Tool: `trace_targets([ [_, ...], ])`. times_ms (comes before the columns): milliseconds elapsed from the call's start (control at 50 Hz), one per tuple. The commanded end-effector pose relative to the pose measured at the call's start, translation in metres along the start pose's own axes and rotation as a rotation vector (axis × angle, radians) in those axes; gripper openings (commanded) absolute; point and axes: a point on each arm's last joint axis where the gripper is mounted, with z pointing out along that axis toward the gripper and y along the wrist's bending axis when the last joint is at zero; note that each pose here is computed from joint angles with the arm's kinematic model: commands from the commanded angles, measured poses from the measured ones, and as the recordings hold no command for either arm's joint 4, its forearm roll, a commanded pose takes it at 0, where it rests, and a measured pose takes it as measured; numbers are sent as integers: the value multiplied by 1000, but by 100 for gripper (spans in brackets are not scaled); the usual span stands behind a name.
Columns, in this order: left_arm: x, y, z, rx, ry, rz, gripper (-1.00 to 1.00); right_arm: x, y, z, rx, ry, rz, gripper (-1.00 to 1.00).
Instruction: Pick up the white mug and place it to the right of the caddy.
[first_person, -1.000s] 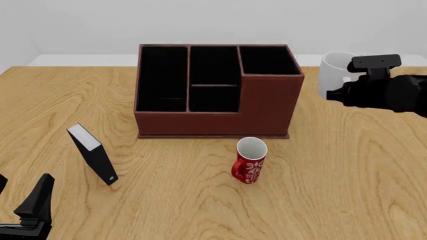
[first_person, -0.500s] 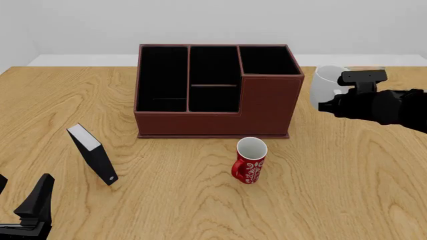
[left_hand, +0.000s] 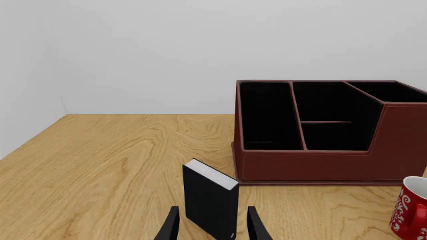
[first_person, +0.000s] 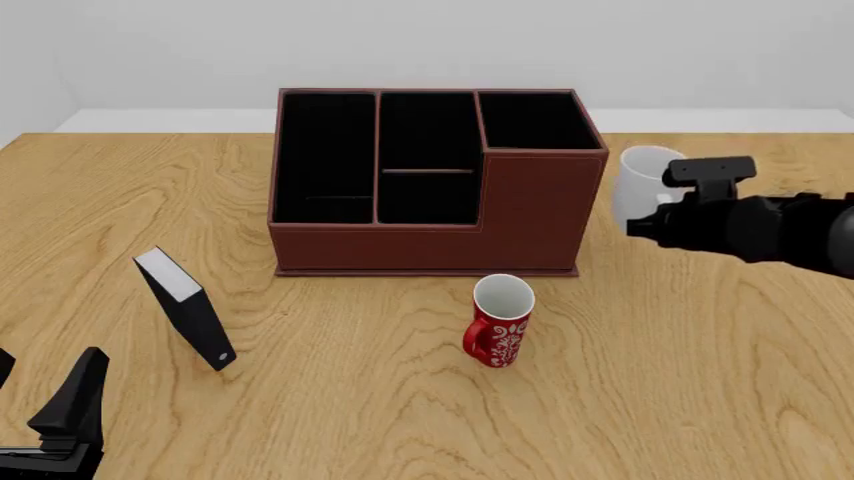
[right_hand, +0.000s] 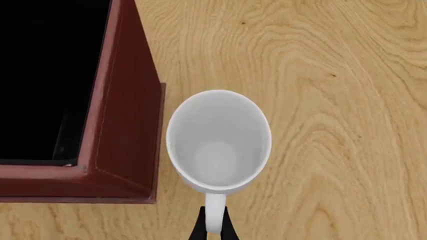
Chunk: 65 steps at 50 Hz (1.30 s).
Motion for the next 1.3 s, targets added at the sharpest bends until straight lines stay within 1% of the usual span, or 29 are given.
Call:
trace_targets([
  [20,0,0,0,0,0,0,100,2,3,4,-5,-2,4,-100],
  [460,0,0,0,0,0,0,100,15,14,23,-29,22,-2,-100],
  [820,0,0,0,0,0,0,100,32,12,38,-22,49,8,-100],
  [1300,0,0,0,0,0,0,100,50,14,53,-25,78,31,-100],
])
